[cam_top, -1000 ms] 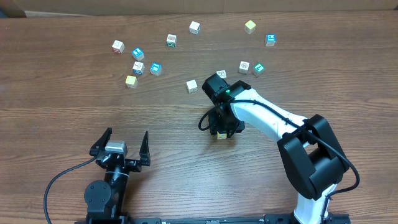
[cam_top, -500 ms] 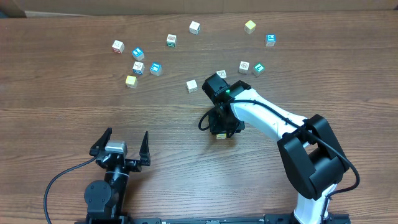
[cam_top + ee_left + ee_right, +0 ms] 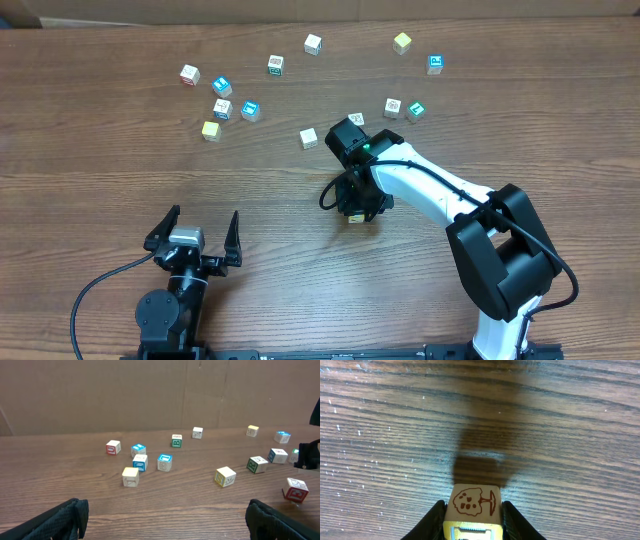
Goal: Form a horizontal line
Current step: 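Lower the yellow block onto the table and open the right gripper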
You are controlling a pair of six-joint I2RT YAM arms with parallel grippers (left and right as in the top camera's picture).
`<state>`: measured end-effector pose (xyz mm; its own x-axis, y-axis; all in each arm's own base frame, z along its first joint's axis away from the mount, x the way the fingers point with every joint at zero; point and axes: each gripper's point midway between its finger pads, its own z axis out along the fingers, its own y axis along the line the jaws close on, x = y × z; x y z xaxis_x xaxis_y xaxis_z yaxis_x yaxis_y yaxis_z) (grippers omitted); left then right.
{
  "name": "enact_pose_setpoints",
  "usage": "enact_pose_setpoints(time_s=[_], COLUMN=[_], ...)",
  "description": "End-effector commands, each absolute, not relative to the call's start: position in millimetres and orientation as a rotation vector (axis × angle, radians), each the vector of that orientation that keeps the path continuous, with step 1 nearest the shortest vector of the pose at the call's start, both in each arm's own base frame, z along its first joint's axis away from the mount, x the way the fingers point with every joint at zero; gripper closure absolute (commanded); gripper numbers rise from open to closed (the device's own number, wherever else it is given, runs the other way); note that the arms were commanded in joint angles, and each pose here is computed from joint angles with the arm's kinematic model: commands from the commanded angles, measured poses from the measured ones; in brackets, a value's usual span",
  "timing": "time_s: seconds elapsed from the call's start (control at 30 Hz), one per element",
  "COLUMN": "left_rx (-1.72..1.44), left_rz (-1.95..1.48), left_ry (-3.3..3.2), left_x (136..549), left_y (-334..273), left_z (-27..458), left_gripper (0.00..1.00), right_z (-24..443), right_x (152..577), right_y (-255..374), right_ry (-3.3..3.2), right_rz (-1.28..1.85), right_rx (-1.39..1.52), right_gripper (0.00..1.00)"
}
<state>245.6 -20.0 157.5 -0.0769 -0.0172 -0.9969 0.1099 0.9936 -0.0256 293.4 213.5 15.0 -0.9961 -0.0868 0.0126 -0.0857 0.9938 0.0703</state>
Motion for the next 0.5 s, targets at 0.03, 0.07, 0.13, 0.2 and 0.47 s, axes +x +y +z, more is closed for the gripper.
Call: enact_pose_setpoints(time_s=[0.03, 0.07, 0.13, 0.2, 0.47], left_rx=[0.081, 0.081, 0.081, 0.081, 0.081], left_rz=[-0.079, -0.079, -0.079, -0.079, -0.079], left_ry=[1.64, 1.64, 1.64, 1.64, 1.64], left_x=[245.5, 245.5, 245.4, 245.5, 245.5], left_y=[-17.6, -17.6, -17.7, -17.6, -17.6], left_z=[157.4, 157.4, 157.4, 157.4, 157.4], left_gripper=[0.01, 0.01, 0.01, 0.0, 0.0], right_z=[11.8, 11.8, 11.8, 11.8, 11.8], right_x=[293.3, 293.4, 293.4, 293.3, 293.3], right_y=[211.3, 211.3, 211.3, 211.3, 211.3], right_ry=[-3.117, -3.118, -3.118, -3.117, -3.117], right_rz=[-0.095, -0.096, -0.096, -0.095, -0.095], right_rx=[0.13, 0.13, 0.13, 0.13, 0.13], right_gripper=[0.7, 0.69, 0.57, 0.55, 0.52])
